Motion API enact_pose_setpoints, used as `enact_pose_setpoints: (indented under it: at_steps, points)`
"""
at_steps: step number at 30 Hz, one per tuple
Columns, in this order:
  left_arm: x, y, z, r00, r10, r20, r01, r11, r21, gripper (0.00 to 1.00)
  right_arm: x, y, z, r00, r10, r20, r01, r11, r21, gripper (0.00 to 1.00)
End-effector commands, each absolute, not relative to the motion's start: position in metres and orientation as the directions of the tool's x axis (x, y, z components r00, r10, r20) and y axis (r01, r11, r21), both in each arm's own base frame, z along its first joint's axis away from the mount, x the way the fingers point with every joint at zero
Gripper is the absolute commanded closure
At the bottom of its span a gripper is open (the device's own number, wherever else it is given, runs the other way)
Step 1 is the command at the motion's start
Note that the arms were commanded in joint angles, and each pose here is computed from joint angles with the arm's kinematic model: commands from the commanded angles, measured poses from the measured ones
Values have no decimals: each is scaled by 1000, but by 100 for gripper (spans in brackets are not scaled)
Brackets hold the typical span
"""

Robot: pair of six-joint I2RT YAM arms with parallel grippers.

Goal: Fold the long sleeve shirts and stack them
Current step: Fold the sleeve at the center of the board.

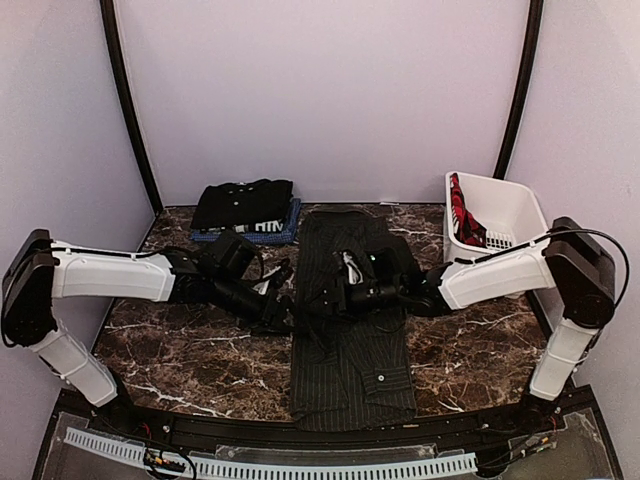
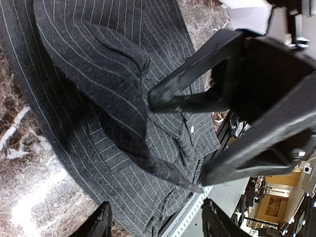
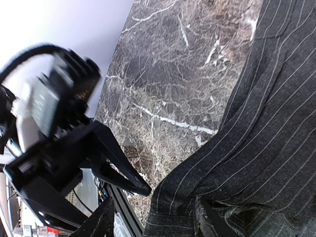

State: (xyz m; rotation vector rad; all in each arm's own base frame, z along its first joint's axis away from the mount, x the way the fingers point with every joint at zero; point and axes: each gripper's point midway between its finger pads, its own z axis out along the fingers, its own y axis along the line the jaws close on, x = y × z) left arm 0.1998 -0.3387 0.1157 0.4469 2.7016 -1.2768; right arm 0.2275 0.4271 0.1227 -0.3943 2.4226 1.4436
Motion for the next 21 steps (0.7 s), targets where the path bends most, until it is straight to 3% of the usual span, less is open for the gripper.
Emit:
enact_pose_setpoints:
  at_steps: [1, 12, 19, 21]
  points:
    - [197, -345, 114, -952, 221, -210, 304, 645, -701, 40, 242, 415, 143, -880, -36, -473, -426, 499, 755, 49]
    - [207, -356, 114, -957, 195, -214, 284, 772, -569, 44, 244, 352, 139, -788, -47, -613, -463, 702, 541, 52]
    - [205, -360, 102, -963, 214, -164, 267, 834, -483, 53, 218, 338, 115, -778, -131, -614, -497, 727, 474, 65]
    - [205, -358, 100, -964, 216, -155, 264, 846, -463, 61, 211, 343, 108, -777, -160, -609, -514, 720, 466, 67]
